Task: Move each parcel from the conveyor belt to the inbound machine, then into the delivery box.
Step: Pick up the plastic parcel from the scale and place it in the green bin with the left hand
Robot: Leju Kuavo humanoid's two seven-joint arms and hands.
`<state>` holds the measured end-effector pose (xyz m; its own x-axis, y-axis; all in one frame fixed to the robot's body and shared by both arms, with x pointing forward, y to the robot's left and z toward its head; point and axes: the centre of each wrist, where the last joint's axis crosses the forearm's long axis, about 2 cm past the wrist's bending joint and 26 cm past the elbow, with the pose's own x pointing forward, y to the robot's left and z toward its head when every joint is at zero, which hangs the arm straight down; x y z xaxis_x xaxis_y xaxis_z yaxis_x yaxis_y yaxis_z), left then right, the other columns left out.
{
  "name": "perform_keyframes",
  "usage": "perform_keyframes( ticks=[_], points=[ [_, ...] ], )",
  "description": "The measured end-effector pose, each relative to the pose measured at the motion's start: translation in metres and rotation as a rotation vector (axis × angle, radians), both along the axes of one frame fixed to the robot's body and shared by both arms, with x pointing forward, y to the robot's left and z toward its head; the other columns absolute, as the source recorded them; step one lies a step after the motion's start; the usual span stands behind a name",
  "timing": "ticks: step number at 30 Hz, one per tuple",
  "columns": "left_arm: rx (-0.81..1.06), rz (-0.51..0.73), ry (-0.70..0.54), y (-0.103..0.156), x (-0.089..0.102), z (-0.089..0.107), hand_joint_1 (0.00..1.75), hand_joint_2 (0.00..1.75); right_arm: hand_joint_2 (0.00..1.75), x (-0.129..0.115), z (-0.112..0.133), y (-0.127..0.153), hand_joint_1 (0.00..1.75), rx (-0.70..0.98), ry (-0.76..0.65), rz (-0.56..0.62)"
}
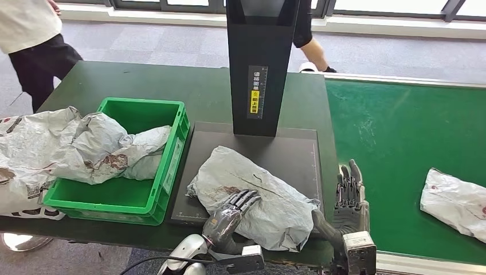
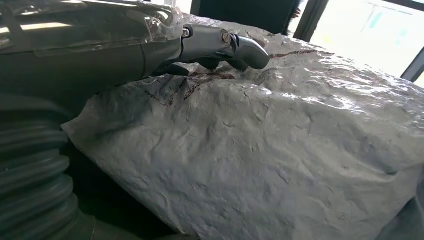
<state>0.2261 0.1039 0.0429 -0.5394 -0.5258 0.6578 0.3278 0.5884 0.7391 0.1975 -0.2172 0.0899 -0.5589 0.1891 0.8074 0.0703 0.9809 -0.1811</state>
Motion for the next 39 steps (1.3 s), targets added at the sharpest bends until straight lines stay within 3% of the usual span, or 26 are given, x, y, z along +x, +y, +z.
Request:
perform_keyframes(
  ticks=[6, 7, 10, 11, 27, 39],
  points=[
    [0.014, -0.029, 0.035, -0.004, -0.001, -0.007, 0.0, 1.75, 1.75, 0.0, 0.002, 0.0, 0.0, 0.002, -0.006, 0.0],
    [0.014, -0.036, 0.044, -0.004, -0.001, -0.008, 0.36, 1.75, 1.75, 0.001, 0.002, 0.0, 0.0, 0.002, -0.007, -0.001],
    [0.015, -0.062, 0.066, -0.006, 0.001, -0.011, 1.67, 1.75, 1.75, 0.004, 0.004, 0.0, 0.0, 0.006, -0.017, -0.008],
    [0.013, -0.069, 0.068, -0.007, 0.002, -0.012, 1.75, 1.75, 1.75, 0.006, 0.005, 0.0, 0.0, 0.008, -0.021, -0.011],
    [-0.082, -0.061, -0.008, -0.008, 0.011, -0.004, 1.75, 1.75, 1.75, 0.022, 0.012, 0.002, 0.0, 0.024, -0.046, 0.019],
    [-0.197, -0.014, -0.067, -0.001, 0.009, 0.004, 1.75, 1.75, 1.75, 0.02, 0.008, 0.002, 0.0, 0.033, -0.028, 0.02]
  ],
)
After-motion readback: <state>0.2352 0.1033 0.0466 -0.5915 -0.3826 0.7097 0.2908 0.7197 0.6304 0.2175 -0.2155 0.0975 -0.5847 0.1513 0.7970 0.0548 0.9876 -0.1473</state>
